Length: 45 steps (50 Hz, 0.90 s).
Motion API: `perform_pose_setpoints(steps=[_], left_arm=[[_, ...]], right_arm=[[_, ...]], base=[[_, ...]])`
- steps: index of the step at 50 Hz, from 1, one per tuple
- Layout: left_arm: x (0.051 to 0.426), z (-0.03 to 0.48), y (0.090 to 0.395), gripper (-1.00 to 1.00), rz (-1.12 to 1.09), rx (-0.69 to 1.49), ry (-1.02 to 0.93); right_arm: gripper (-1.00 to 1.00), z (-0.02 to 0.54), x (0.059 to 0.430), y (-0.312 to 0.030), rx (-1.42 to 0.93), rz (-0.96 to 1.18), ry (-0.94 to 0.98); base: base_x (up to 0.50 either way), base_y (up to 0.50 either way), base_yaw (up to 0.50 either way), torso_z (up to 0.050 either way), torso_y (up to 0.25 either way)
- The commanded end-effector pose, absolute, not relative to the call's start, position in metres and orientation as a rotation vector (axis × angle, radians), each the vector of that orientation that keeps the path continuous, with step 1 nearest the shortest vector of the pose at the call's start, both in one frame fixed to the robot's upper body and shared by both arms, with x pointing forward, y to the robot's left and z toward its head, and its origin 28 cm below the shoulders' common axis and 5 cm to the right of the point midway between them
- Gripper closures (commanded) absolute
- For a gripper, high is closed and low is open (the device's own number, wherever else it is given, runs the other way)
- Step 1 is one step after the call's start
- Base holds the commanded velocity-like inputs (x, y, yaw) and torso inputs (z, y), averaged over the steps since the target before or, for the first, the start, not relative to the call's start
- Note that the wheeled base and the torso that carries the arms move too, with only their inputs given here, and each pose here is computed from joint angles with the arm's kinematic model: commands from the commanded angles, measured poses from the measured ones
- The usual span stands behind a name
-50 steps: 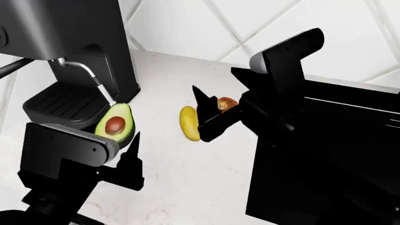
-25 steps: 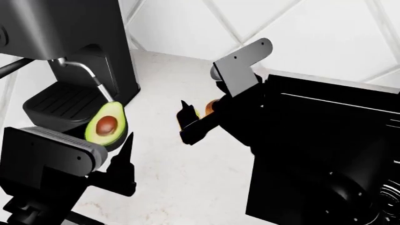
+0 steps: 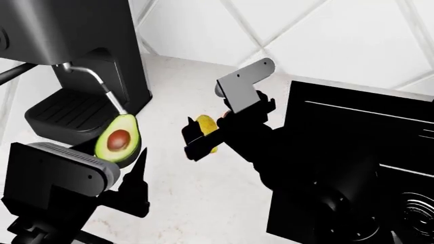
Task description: Pick up the fruits and vegetables and place them in the sink. Turn on the sink faucet to wash them. Then turn the sink off and put them in the tray.
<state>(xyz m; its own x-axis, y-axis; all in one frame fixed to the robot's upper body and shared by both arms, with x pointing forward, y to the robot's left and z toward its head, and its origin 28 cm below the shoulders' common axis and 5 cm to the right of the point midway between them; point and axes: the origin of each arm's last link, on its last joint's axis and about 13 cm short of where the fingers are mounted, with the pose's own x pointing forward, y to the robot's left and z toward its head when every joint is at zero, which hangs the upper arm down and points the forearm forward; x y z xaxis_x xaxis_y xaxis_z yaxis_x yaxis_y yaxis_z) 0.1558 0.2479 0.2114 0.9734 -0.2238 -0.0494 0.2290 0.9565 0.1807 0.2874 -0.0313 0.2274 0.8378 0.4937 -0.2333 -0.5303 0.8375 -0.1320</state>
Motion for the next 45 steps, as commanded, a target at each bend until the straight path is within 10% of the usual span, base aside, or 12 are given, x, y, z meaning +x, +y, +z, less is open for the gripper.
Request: perform_pose_setpoints(steps=[1, 45], left_arm=[[0.156, 0.211, 0.247, 1.00, -0.227, 0.180, 0.025], [0.159, 0.207, 0.249, 1.00, -0.226, 0.178, 0.031]], right_arm=[[-1.00, 0.214, 0.295, -0.027, -0.171, 0.529, 0.213], [-1.00, 0.170, 0.307, -0.020, -0.132, 0.525, 0.303]], base=[[0.00, 0.00, 0.00, 0.000, 0.000], [0.00, 0.00, 0.00, 0.000, 0.000]])
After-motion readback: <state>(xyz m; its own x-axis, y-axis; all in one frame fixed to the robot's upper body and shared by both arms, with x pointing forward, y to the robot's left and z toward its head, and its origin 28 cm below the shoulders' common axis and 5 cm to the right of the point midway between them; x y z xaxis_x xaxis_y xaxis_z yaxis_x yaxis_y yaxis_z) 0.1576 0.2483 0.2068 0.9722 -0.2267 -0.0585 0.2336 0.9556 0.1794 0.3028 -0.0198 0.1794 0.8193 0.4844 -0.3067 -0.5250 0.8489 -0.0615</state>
